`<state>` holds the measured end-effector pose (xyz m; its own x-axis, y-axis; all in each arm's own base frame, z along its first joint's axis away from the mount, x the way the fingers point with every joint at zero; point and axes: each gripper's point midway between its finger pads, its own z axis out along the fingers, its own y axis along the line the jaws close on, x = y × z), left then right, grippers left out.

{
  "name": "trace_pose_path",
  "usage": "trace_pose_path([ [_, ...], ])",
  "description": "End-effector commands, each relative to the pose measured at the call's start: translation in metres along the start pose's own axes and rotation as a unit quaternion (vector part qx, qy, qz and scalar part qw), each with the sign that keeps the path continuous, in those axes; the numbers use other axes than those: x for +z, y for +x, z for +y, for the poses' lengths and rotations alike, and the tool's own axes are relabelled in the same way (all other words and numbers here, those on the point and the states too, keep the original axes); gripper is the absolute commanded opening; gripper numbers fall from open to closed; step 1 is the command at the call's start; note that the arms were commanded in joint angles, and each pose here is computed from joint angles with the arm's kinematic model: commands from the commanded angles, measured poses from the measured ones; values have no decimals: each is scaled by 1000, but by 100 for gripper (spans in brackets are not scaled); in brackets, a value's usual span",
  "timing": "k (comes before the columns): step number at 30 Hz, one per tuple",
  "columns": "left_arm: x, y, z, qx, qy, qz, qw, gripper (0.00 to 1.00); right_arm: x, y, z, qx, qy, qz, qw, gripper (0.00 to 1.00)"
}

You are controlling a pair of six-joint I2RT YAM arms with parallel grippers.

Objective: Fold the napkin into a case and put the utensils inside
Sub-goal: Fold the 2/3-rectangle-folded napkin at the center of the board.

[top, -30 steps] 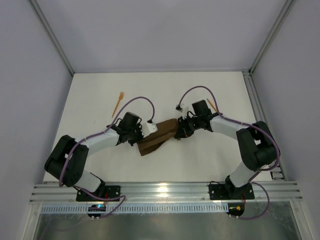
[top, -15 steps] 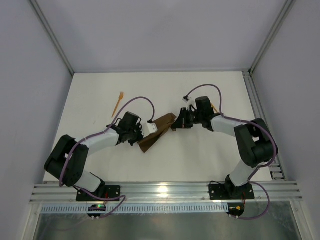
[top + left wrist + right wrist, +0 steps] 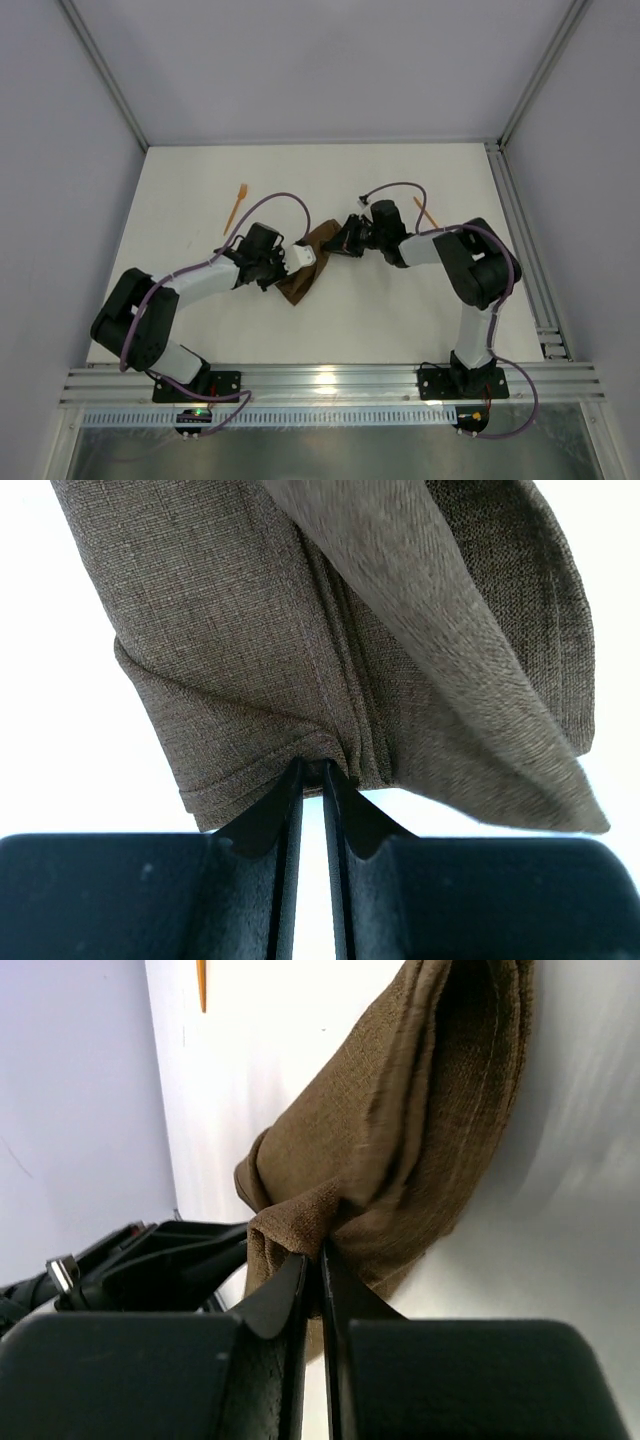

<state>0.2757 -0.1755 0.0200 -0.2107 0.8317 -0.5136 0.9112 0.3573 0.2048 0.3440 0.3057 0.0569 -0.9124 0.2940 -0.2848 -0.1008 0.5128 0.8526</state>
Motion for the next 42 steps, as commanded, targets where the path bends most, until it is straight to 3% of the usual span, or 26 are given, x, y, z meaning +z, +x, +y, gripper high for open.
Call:
trace_pose_path([
  [1,8,26,-28,-10,58,41,997,15,21,-18,33,36,-52,-45,997,9],
  [5,8,29,-30,-9,59,45,997,15,30,-30,16,84,-22,-89,992,10],
  [13,5,29,-30,-6,57,42,998,17,24,-37,-19,97,73,-131,984,20],
  [17,6,29,-30,-10,57,44,997,18,25,-34,-30,122,105,-126,979,38],
  [18,6,29,-30,-11,58,45,997,18,22,-34,-30,122,106,-129,978,48],
  [20,6,30,-31,-13,59,46,997,18,16,-36,-35,119,116,-145,975,53],
  [25,6,31,-31,-12,59,48,997,18,8,-41,-31,95,132,-155,975,51],
  [30,4,23,-27,-23,50,37,998,19,15,-29,-43,134,125,-139,973,50],
  [42,-18,5,-12,-65,37,-4,997,40,20,-28,-64,145,161,-146,965,50],
])
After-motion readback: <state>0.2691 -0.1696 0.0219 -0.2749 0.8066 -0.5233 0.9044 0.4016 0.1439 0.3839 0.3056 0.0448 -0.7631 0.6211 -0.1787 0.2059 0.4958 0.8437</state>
